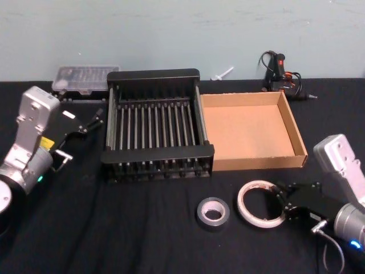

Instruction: Pick up the white tape and place it into the black box , Pick up the silver tape and place it into the brown box.

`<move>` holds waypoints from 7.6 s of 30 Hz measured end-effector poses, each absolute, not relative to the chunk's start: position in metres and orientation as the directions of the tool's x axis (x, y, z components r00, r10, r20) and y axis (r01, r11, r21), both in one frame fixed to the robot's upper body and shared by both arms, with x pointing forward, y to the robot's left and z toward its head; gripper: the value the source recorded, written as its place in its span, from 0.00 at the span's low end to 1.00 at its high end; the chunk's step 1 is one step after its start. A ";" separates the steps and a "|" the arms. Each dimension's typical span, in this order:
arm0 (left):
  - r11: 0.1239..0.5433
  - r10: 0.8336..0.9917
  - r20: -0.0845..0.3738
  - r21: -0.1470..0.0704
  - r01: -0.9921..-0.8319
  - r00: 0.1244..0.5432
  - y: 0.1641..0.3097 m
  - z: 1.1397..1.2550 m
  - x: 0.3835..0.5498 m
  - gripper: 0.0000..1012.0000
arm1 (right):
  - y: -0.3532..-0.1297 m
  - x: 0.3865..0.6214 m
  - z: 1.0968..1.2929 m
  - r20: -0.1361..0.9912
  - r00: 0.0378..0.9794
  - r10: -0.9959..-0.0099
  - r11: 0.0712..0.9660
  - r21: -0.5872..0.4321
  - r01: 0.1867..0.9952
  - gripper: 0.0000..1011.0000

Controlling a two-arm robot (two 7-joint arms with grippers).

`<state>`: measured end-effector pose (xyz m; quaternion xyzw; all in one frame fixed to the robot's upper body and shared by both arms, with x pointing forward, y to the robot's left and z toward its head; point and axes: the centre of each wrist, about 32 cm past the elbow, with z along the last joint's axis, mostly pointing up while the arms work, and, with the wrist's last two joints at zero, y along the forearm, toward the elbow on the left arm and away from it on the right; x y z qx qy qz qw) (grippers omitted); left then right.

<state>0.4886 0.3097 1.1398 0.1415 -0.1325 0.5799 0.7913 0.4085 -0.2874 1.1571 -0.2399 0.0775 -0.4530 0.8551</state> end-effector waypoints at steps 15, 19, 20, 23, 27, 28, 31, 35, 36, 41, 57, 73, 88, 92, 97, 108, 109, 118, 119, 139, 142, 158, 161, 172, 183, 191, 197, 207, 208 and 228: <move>0.287 0.880 0.374 0.070 -0.955 0.292 0.310 1.140 0.489 0.99 | -0.300 0.424 1.178 0.149 0.483 -0.863 0.398 -0.388 0.831 0.09; 0.287 0.880 0.374 0.070 -0.955 0.292 0.310 1.140 0.489 0.99 | -0.301 0.435 1.184 0.171 0.448 -0.878 0.366 -0.364 0.857 0.09; 0.287 0.880 0.374 0.070 -0.955 0.292 0.310 1.140 0.489 0.99 | -0.301 0.438 1.185 0.175 0.443 -0.879 0.362 -0.360 0.860 0.09; 0.287 0.880 0.374 0.070 -0.955 0.292 0.310 1.140 0.489 0.99 | -0.301 0.447 1.189 0.186 0.426 -0.886 0.346 -0.347 0.872 0.09; 0.287 0.880 0.374 0.070 -0.955 0.292 0.310 1.140 0.489 0.99 | -0.300 0.461 1.194 0.200 0.411 -0.890 0.332 -0.335 0.882 0.09; 0.287 0.880 0.374 0.070 -0.955 0.292 0.310 1.140 0.489 0.99 | -0.299 0.467 1.197 0.205 0.407 -0.890 0.329 -0.330 0.885 0.09; 0.287 0.880 0.374 0.070 -0.955 0.292 0.310 1.140 0.489 0.99 | -0.297 0.476 1.199 0.213 0.407 -0.888 0.329 -0.325 0.887 0.09; 0.287 0.880 0.374 0.070 -0.955 0.292 0.310 1.140 0.489 0.99 | -0.289 0.492 1.205 0.230 0.418 -0.879 0.340 -0.314 0.887 0.09; 0.287 0.880 0.374 0.070 -0.955 0.292 0.310 1.140 0.489 0.99 | -0.288 0.496 1.206 0.232 0.422 -0.877 0.344 -0.311 0.886 0.09; 0.287 0.880 0.374 0.070 -0.955 0.292 0.310 1.140 0.489 0.99 | -0.278 0.513 1.208 0.243 0.440 -0.864 0.367 -0.295 0.882 0.09; 0.287 0.880 0.374 0.070 -0.955 0.292 0.310 1.140 0.489 0.99 | -0.225 0.560 1.217 0.252 0.517 -0.818 0.481 -0.193 0.855 0.09; 0.287 0.880 0.374 0.070 -0.955 0.292 0.310 1.140 0.489 0.99 | -0.170 0.586 1.212 0.257 0.609 -0.750 0.586 -0.168 0.793 0.09; 0.287 0.880 0.374 0.070 -0.955 0.292 0.310 1.140 0.489 0.99 | -0.141 0.600 1.185 0.260 0.638 -0.725 0.598 -0.222 0.770 0.09; 0.287 0.880 0.374 0.070 -0.955 0.292 0.310 1.140 0.489 0.99 | -0.140 0.601 1.183 0.266 0.639 -0.722 0.597 -0.229 0.769 0.09; 0.287 0.880 0.374 0.070 -0.955 0.292 0.310 1.140 0.489 0.99 | -0.140 0.601 1.184 0.267 0.638 -0.722 0.596 -0.227 0.770 0.09; 0.287 0.880 0.374 0.070 -0.955 0.292 0.310 1.140 0.489 0.99 | -0.141 0.601 1.185 0.265 0.637 -0.724 0.596 -0.224 0.771 0.31; 0.287 0.880 0.374 0.070 -0.955 0.292 0.310 1.140 0.489 0.99 | -0.141 0.601 1.185 0.264 0.637 -0.724 0.596 -0.224 0.771 0.33; 0.287 0.880 0.374 0.070 -0.955 0.292 0.310 1.140 0.489 0.99 | -0.141 0.601 1.185 0.263 0.636 -0.725 0.596 -0.224 0.772 0.61; 0.287 0.880 0.374 0.070 -0.955 0.292 0.310 1.140 0.489 0.99 | -0.141 0.601 1.185 0.263 0.636 -0.726 0.595 -0.224 0.772 0.65; 0.287 0.880 0.374 0.070 -0.955 0.292 0.310 1.140 0.489 0.99 | -0.151 0.597 1.187 0.255 0.630 -0.733 0.592 -0.217 0.776 0.99; 0.287 0.880 0.374 0.070 -0.955 0.292 0.310 1.140 0.489 0.99 | -0.158 0.593 1.189 0.251 0.624 -0.740 0.587 -0.212 0.781 0.99; 0.287 0.880 0.374 0.070 -0.955 0.292 0.310 1.140 0.489 0.99 | -0.214 0.545 1.201 0.230 0.567 -0.791 0.541 -0.168 0.824 0.99; 0.287 0.880 0.374 0.070 -0.955 0.292 0.310 1.140 0.489 0.99 | -0.221 0.537 1.202 0.227 0.561 -0.796 0.535 -0.169 0.828 0.99; 0.287 0.880 0.374 0.070 -0.955 0.292 0.310 1.140 0.489 0.99 | -0.248 0.494 1.199 0.198 0.557 -0.807 0.519 -0.212 0.828 0.99; 0.287 0.880 0.374 0.070 -0.955 0.292 0.310 1.140 0.489 0.99 | -0.256 0.460 1.188 0.143 0.592 -0.793 0.534 -0.303 0.789 0.99; 0.287 0.880 0.374 0.070 -0.955 0.292 0.310 1.140 0.489 0.99 | -0.251 0.446 1.181 0.112 0.633 -0.766 0.555 -0.384 0.738 0.99; 0.287 0.880 0.374 0.070 -0.955 0.292 0.310 1.140 0.489 0.99 | -0.244 0.442 1.177 0.089 0.663 -0.743 0.571 -0.432 0.698 0.99; 0.287 0.880 0.374 0.070 -0.955 0.292 0.310 1.140 0.489 0.99 | -0.233 0.444 1.174 0.058 0.699 -0.713 0.591 -0.486 0.644 0.99; 0.287 0.880 0.374 0.070 -0.955 0.292 0.310 1.140 0.489 0.99 | -0.233 0.444 1.174 0.057 0.701 -0.711 0.592 -0.490 0.640 0.99; 0.287 0.880 0.374 0.070 -0.955 0.292 0.310 1.140 0.489 0.99 | -0.223 0.446 1.172 0.054 0.745 -0.665 0.605 -0.546 0.580 0.99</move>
